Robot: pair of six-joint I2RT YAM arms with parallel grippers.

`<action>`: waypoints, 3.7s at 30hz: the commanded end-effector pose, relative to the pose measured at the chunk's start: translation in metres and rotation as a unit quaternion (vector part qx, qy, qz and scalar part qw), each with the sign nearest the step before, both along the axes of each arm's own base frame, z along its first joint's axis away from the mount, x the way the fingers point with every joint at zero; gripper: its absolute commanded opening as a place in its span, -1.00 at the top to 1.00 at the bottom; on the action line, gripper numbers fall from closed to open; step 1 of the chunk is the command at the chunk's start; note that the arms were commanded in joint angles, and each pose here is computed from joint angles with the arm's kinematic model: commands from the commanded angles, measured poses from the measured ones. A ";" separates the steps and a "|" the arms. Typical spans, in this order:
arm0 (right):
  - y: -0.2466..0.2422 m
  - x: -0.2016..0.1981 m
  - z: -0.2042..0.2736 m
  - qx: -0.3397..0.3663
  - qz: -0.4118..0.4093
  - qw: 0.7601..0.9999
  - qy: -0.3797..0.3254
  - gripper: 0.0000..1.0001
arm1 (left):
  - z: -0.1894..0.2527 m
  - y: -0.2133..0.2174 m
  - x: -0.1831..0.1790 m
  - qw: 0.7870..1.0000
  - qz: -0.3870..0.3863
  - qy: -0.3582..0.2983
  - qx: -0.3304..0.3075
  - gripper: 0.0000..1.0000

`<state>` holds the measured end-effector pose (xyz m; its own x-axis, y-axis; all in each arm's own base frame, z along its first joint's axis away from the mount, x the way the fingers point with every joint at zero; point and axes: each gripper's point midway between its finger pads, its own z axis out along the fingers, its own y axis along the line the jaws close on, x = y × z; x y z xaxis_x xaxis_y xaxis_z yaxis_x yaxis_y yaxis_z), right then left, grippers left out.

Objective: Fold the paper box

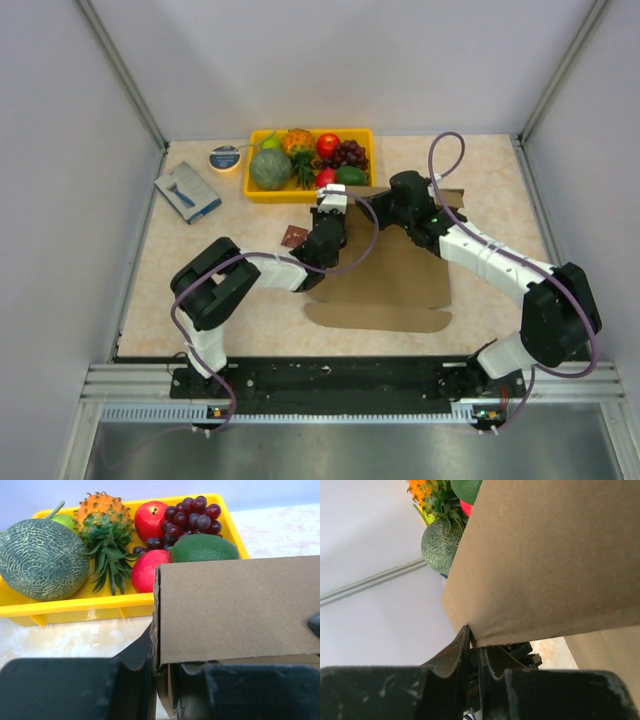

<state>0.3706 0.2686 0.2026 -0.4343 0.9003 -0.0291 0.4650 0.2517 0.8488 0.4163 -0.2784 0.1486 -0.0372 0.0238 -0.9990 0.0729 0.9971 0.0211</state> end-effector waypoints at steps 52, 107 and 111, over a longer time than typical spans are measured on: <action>-0.050 0.035 0.033 -0.084 0.035 0.990 -0.105 -0.90 | -0.013 0.029 0.021 0.996 0.033 0.084 -0.021 0.93; -0.026 0.018 0.002 0.015 -0.010 1.000 0.007 1.00 | -0.012 0.071 -0.006 0.987 0.065 0.124 -0.073 -0.21; -0.026 0.018 0.006 0.020 -0.011 1.000 0.004 1.00 | -0.023 0.068 0.000 0.985 0.078 0.143 -0.060 -0.03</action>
